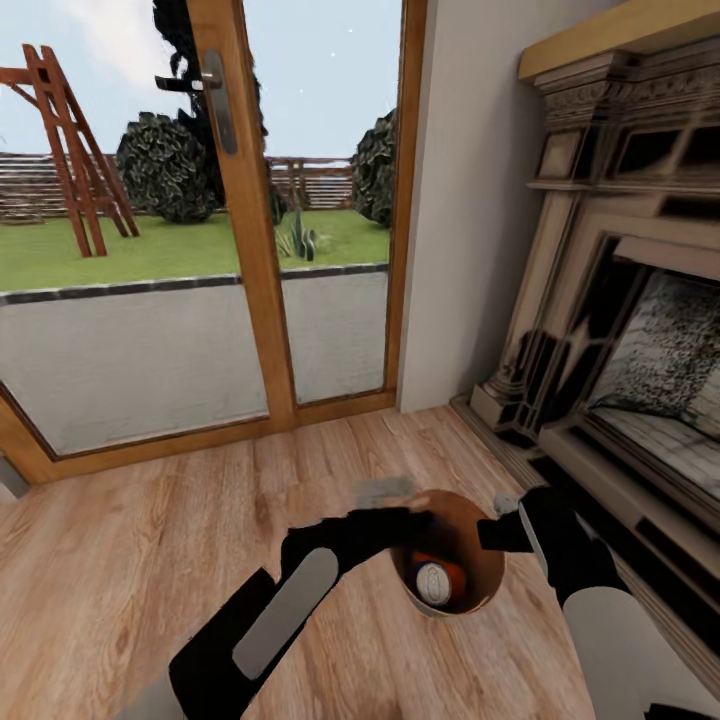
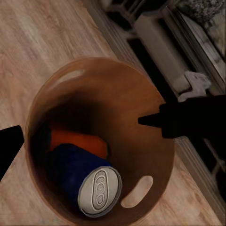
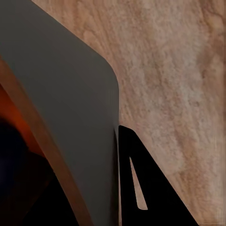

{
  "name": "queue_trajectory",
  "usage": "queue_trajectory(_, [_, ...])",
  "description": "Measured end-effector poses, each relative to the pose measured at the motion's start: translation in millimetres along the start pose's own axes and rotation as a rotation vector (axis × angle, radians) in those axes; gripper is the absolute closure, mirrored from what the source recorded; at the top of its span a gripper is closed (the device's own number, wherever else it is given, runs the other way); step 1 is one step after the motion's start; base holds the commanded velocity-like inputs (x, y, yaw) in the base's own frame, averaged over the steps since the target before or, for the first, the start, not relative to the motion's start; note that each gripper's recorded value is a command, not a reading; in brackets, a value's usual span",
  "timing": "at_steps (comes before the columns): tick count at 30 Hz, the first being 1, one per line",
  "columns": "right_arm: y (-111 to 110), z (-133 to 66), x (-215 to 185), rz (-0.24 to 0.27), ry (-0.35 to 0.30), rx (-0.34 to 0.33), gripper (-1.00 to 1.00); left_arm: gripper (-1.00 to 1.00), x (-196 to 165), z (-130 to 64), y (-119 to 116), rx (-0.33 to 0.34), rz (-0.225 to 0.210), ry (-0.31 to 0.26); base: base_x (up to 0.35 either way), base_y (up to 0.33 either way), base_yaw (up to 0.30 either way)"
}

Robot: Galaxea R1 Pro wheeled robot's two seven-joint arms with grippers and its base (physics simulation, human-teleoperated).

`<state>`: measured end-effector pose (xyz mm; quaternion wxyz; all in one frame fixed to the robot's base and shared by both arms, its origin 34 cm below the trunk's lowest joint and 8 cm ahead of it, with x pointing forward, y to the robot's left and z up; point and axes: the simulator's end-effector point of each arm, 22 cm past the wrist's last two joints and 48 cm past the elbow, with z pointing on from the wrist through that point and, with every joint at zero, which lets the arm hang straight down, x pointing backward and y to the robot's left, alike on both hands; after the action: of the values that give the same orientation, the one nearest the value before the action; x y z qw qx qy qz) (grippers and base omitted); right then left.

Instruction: Put the three can of soda from the living room inside the tash can in the kitchen.

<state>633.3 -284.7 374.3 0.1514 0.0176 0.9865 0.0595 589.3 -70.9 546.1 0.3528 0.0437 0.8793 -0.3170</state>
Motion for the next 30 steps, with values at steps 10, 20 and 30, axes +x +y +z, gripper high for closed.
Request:
queue_trajectory(10, [-2,1.5,5,-0.003,0.004,0.008,1.0,-1.0,29,-77.3,181,-0.29,-0.269,-0.215,-0.095,0.067,0.0])
queue_trajectory(20, [-1,-2.2,-2,0.011,-0.012,-0.006,1.0,-1.0,81,-130.9,283,-0.511,-0.49,-0.268,-0.105,0.039,0.083])
queue_trajectory(30, [0,11.3,9,0.043,0.06,-0.029,1.0,-1.0,93,-151.2,314,-0.505,-0.698,-0.244,-0.004,0.0,-0.056])
